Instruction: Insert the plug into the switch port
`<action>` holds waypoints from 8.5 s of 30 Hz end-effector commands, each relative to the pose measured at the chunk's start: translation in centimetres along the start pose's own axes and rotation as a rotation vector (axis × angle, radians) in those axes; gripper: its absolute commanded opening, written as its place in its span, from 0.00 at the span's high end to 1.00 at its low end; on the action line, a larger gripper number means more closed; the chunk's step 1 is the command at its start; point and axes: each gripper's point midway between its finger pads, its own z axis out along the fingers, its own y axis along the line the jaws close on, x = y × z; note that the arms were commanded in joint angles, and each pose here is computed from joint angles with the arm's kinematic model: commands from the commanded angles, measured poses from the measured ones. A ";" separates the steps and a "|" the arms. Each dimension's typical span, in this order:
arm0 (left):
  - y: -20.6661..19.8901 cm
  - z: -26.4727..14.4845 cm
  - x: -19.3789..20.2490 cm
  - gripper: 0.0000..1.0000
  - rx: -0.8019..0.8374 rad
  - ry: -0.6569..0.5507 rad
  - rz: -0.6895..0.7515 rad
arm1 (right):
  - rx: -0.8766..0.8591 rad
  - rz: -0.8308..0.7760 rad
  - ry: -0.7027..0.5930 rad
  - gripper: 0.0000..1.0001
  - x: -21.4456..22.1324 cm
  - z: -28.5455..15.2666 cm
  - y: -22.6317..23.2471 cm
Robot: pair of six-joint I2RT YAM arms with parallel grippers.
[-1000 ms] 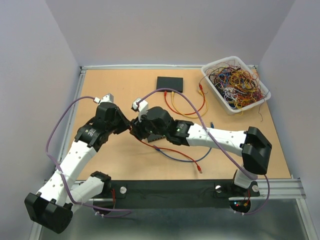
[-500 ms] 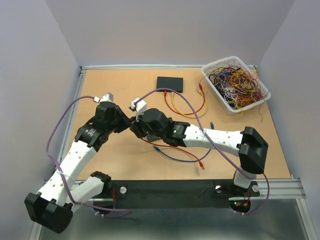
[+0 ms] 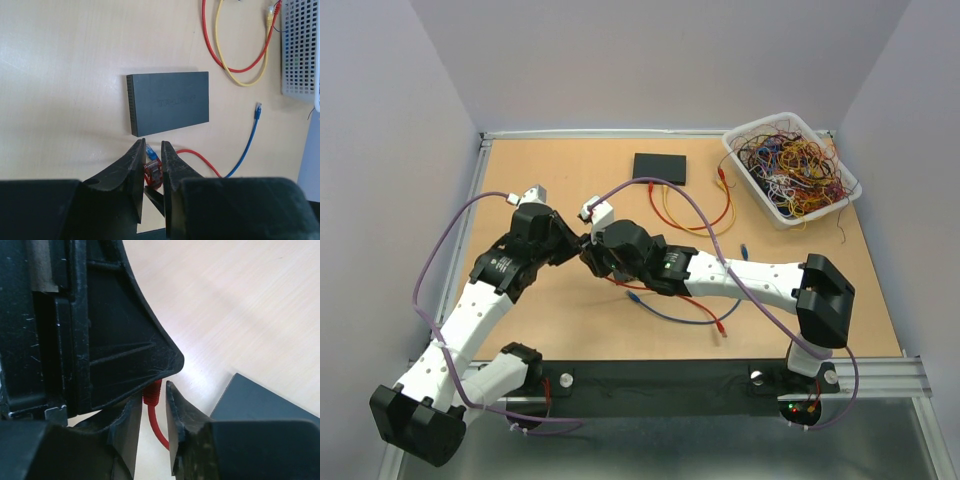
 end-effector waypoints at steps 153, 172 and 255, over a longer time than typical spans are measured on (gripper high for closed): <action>-5.1 18.3 6.4 0.41 0.446 0.206 0.379 | 0.132 0.456 0.475 1.00 18.7 -5.5 -14.8; -4.1 19.8 9.1 0.43 0.435 0.269 0.399 | 0.174 0.427 0.461 1.00 17.7 -5.8 -15.6; -3.9 16.4 20.7 0.48 0.516 0.457 0.612 | 0.294 -0.140 0.423 0.99 11.7 -4.0 -21.9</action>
